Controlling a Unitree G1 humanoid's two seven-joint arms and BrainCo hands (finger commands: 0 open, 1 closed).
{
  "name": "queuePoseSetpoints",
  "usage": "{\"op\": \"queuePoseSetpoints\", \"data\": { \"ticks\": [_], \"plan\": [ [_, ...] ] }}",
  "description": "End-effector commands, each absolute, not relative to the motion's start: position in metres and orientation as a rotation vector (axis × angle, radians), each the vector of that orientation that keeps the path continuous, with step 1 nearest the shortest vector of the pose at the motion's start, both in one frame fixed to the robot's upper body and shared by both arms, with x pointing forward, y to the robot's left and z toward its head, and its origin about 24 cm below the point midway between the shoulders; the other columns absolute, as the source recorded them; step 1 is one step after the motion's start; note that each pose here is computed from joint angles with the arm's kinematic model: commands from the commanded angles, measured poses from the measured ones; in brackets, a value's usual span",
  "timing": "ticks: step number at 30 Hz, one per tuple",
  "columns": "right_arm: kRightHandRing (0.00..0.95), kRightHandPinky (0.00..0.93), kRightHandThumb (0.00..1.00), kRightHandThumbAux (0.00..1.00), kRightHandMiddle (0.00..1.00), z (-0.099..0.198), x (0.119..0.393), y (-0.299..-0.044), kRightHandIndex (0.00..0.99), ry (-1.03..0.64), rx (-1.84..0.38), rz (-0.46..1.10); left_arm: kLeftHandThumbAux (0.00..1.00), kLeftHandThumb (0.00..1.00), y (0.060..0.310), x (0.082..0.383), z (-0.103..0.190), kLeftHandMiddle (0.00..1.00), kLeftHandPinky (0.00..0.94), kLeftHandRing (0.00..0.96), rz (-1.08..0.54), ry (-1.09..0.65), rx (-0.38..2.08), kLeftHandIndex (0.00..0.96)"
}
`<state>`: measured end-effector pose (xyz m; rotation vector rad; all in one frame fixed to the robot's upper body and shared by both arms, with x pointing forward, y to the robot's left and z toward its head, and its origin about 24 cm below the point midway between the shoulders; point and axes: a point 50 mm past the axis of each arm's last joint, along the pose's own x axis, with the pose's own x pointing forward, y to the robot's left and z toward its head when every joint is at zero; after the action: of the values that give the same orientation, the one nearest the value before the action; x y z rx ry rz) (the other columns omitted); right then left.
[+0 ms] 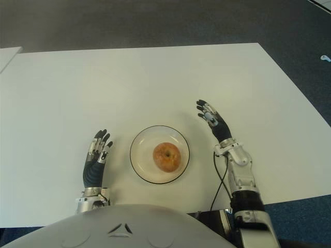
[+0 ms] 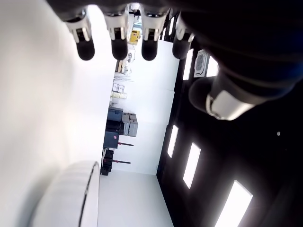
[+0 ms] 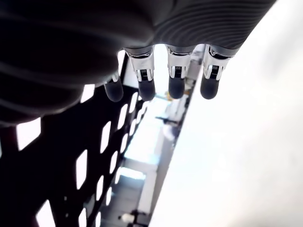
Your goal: Put the apples into the plate.
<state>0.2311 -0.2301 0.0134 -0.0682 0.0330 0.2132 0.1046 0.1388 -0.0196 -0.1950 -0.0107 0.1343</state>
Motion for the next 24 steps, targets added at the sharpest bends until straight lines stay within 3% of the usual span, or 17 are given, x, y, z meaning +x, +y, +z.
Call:
{"op": "queuePoseSetpoints", "data": {
  "ticks": [1, 16, 24],
  "plan": [
    [0.0, 0.0, 0.047, 0.263, 0.0, -0.002, 0.217, -0.225, 0.0, 0.101, 0.077, 0.105, 0.497, 0.129, 0.143, 0.097, -0.027, 0.038, 0.025, 0.017, 0.146, 0.055, -0.192, 0.069],
    [0.0, 0.0, 0.035, 0.262, 0.0, -0.012, 0.202, -0.217, 0.0, 0.145, 0.101, 0.092, 0.477, 0.138, 0.155, 0.095, -0.028, 0.013, 0.0, 0.0, 0.154, 0.042, -0.167, 0.054],
    [0.0, 0.0, 0.016, 0.284, 0.0, -0.018, 0.196, -0.21, 0.0, 0.149, 0.091, 0.12, 0.463, 0.158, 0.155, 0.096, -0.026, 0.011, 0.0, 0.0, 0.178, 0.021, -0.178, 0.13]
  ]
}}
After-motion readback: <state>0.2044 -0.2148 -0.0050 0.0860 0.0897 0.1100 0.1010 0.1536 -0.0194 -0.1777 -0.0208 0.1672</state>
